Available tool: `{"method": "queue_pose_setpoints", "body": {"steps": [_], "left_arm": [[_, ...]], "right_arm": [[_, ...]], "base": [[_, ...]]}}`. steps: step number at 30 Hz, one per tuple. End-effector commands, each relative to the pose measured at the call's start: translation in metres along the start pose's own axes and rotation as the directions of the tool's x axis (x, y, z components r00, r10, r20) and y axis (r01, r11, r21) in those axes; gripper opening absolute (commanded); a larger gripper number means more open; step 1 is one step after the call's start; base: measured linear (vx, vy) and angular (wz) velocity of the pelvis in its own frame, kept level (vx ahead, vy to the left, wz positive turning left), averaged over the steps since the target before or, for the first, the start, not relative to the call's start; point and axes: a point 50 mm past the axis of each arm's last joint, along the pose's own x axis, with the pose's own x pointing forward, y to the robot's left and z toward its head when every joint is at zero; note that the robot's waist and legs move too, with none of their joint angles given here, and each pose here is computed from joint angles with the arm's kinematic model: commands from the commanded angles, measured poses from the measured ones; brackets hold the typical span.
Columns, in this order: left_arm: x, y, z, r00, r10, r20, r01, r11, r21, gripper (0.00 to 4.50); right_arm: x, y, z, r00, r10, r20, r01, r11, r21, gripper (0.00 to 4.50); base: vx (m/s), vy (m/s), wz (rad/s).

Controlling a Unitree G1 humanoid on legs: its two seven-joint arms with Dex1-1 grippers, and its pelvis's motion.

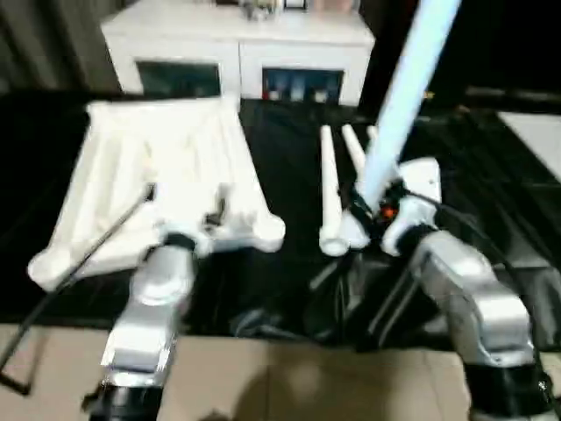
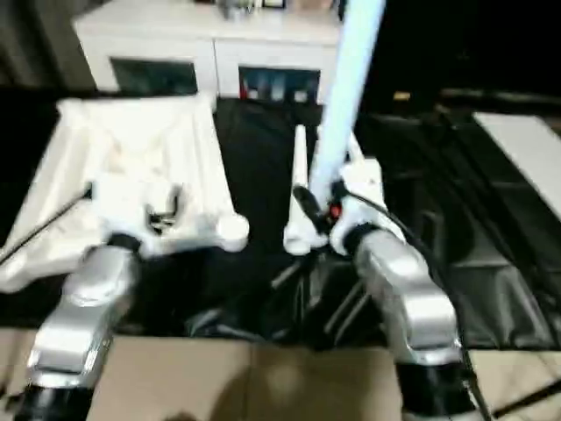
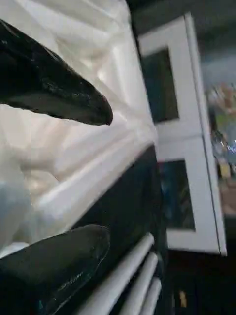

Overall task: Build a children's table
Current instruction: Pick table leg

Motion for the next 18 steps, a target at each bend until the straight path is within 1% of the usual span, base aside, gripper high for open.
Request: {"method": "queue_pose_setpoints", "body": {"steps": [1,4,7,10,12,16,18], "left_arm": [[0.005,0.006,0.006,1.0,0.008,0.016,-0.008,1.0,0.014,3.63],[0.007,0.007,0.007,1.0,-0.006,0.019,0.005,0.999,0.036,3.63],[0.009,0.009,0.008,1.0,-0.005,0.019,0.004,0.999,0.038,3.63],[0.009,0.012,0.005,1.0,-0.007,0.009,0.006,0.999,0.046,3.63],[0.007,0.014,0.004,1.0,-0.002,0.005,0.002,0.999,0.05,3.63],[0.004,0.019,0.001,1.0,0.016,-0.004,-0.016,0.999,0.045,3.63],[0.003,0.02,0.001,1.0,0.024,-0.007,-0.024,0.999,0.046,3.63]], "right_arm": [[0.001,0.005,0.009,0.999,0.033,0.041,-0.033,0.999,0.004,1.85],[-0.001,0.006,0.007,0.999,0.029,0.04,-0.03,1.0,0.005,1.85],[-0.002,0.006,0.005,0.999,0.028,0.038,-0.029,1.0,0.012,1.85],[-0.003,0.009,-0.002,0.999,0.044,0.015,-0.044,0.999,0.01,1.85],[-0.004,0.012,-0.002,0.998,0.058,0.012,-0.058,0.998,0.016,1.85],[-0.004,0.017,-0.004,0.995,0.098,-0.006,-0.098,0.995,-0.002,1.85],[-0.003,0.019,-0.005,0.994,0.107,-0.005,-0.107,0.994,0.007,1.85]], "base": [[0.07,0.044,0.09],[0.096,0.053,0.02],[0.104,0.031,0.03],[0.087,0.019,0.06],[0.129,0.004,0.08],[0.063,-0.082,-0.14],[-0.025,-0.061,0.39]]}}
